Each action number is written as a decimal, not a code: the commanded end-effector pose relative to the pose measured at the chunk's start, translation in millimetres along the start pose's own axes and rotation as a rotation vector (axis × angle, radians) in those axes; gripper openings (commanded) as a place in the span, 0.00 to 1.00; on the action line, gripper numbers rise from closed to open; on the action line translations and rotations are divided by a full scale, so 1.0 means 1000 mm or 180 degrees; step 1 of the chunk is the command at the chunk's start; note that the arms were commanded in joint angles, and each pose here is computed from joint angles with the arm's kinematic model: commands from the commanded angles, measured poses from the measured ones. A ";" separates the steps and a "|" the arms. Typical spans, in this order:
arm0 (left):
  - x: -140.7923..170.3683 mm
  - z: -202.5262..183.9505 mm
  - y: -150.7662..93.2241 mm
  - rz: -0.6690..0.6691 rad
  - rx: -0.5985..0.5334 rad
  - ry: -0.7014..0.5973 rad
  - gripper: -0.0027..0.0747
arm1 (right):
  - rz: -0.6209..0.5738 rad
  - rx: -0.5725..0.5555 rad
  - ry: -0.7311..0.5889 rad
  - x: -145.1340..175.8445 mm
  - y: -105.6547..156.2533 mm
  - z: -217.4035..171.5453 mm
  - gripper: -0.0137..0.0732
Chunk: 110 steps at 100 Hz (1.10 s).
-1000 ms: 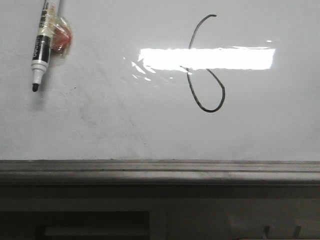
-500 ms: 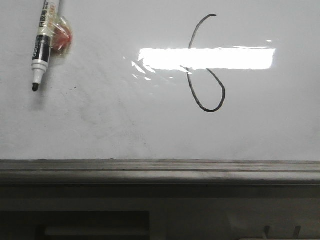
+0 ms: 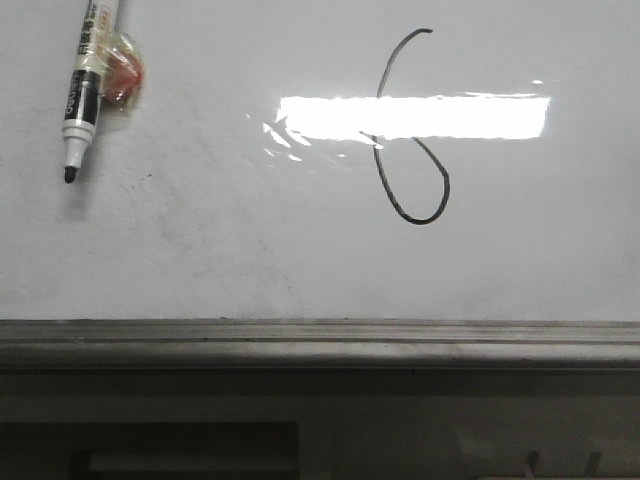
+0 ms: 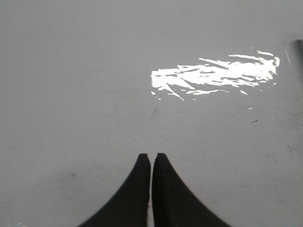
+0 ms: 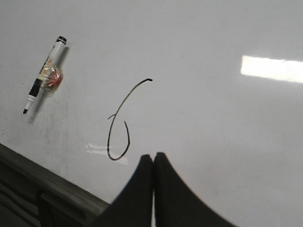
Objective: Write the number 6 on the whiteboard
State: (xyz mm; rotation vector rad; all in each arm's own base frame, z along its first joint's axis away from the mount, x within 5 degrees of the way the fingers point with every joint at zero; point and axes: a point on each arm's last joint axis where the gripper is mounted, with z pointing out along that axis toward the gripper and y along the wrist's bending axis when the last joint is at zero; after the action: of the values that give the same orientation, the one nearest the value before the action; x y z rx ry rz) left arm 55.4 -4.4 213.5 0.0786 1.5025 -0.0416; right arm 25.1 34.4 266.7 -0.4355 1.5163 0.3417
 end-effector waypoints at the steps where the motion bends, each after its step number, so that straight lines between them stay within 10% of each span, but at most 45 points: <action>1: 0.008 -0.001 0.000 -0.0061 -0.0012 -0.0171 0.01 | 0.0023 0.0135 -0.0269 -0.013 -0.003 -0.004 0.08; 26: 0.008 -0.001 0.000 -0.0061 -0.0012 -0.0171 0.01 | -0.0028 0.0199 -0.0294 -0.014 -0.005 -0.004 0.08; 73: 0.008 -0.001 0.000 -0.0061 -0.0012 -0.0171 0.01 | -0.0727 0.1654 -0.0342 0.038 -0.040 0.006 0.08; 110: 0.008 -0.001 0.000 -0.0061 -0.0012 -0.0165 0.01 | -0.0791 0.1676 0.0121 0.067 -0.042 0.009 0.08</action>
State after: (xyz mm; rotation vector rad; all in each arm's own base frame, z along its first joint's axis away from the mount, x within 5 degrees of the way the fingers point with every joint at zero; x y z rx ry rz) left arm 55.4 -4.4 213.3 0.0787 1.5040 -0.0416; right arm 55.9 -1.2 203.1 -0.2013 1.5549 -0.2356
